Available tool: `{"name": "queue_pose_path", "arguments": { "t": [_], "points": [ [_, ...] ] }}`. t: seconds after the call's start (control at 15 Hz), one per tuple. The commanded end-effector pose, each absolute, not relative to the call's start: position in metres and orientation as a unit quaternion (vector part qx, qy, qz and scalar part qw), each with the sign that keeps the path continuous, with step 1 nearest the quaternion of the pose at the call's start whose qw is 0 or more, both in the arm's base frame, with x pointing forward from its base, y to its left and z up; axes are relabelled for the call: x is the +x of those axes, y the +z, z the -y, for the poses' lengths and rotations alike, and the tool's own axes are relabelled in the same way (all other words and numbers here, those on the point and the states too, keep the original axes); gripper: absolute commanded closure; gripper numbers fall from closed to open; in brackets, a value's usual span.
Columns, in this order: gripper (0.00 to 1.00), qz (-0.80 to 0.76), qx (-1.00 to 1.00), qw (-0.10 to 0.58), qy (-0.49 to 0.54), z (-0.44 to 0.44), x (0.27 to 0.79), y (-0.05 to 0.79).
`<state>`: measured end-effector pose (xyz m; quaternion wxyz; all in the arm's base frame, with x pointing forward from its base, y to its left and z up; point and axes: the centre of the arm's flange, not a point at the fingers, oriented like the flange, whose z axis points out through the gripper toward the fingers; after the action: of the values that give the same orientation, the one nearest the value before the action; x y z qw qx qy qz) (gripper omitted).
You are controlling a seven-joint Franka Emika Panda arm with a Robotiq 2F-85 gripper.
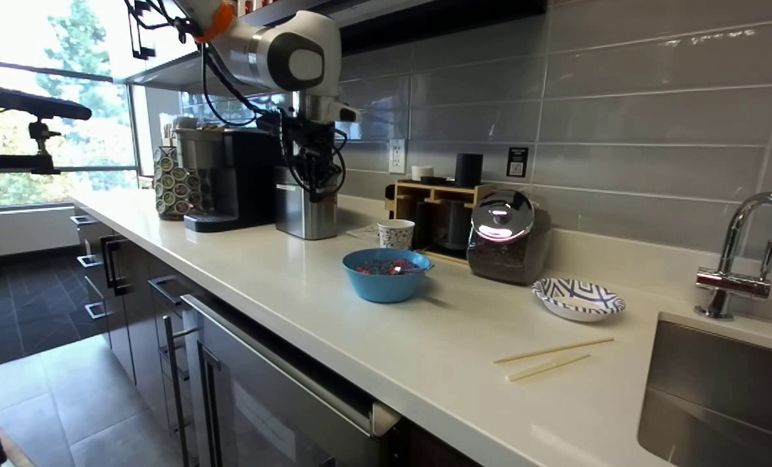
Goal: Move the brown sachet to the left
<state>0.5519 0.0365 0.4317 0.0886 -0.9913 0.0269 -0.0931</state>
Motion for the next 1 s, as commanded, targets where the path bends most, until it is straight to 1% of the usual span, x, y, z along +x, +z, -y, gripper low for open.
{"name": "queue_pose_path", "arguments": {
  "t": [0.0, 0.2, 0.27, 0.33, 0.47, 0.73, 0.93],
  "points": [
    [1.0, 0.022, -0.991, 0.085, -0.103, -0.039, 0.605, 0.418],
    [1.0, 0.041, -0.99, 0.08, -0.109, -0.037, 0.628, 0.408],
    [0.98, 0.044, -0.99, 0.077, -0.108, -0.037, 0.633, 0.406],
    [0.74, 0.048, -0.99, 0.075, -0.108, -0.037, 0.637, 0.405],
    [0.71, 0.048, -0.99, 0.073, -0.111, -0.036, 0.64, 0.411],
    [0.41, 0.041, -0.989, 0.072, -0.122, -0.036, 0.628, 0.449],
    [0.16, 0.016, -0.992, 0.072, -0.102, -0.039, 0.605, 0.481]
  ]
}}
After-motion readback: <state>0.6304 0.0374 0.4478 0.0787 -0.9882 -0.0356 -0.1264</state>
